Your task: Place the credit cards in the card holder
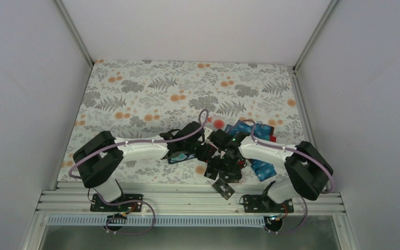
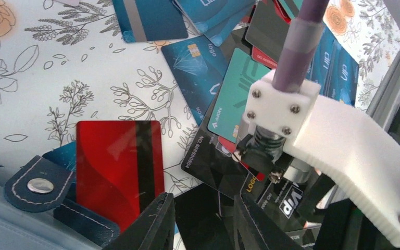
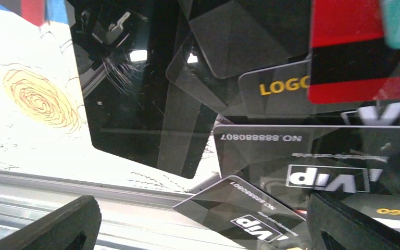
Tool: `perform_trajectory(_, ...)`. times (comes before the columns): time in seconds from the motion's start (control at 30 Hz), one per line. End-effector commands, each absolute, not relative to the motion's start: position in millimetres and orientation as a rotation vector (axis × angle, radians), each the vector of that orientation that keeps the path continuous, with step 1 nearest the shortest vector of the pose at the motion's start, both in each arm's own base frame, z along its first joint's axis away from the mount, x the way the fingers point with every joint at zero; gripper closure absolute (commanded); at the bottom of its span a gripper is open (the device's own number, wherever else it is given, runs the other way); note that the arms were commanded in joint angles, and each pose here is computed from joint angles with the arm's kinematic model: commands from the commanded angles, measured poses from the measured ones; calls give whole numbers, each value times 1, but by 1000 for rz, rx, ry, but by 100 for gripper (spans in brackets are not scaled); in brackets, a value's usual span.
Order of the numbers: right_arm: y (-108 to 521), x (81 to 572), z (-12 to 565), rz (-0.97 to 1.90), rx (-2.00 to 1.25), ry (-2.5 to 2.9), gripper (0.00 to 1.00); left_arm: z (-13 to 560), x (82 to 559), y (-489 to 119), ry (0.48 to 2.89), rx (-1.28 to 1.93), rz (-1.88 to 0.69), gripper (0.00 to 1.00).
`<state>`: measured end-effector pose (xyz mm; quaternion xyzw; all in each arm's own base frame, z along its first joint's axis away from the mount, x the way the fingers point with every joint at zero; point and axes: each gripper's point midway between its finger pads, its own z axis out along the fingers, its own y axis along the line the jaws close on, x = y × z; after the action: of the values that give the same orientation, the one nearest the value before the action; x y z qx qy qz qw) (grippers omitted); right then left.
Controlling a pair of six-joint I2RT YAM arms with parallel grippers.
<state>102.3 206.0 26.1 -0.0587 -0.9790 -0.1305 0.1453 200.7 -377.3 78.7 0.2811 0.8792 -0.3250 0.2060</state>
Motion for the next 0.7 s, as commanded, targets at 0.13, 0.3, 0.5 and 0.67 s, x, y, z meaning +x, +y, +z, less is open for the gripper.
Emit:
perform_trajectory(0.13, 176, 94, 45, -303, -94, -2910, 0, 91, 193, -381, 2424, 797, -958, 71)
perform_trajectory(0.3, 160, 78, 39, -247, -106, -2876, 0, 92, 192, -382, 2429, 794, -969, 71)
perform_trajectory(0.5, 154, 62, 30, -256, -102, -2824, 0, 93, 186, -382, 2431, 819, -988, 71)
perform_trajectory(0.67, 174, 58, 29, -392, -16, -2770, 0, 90, 187, -382, 2440, 811, -979, 71)
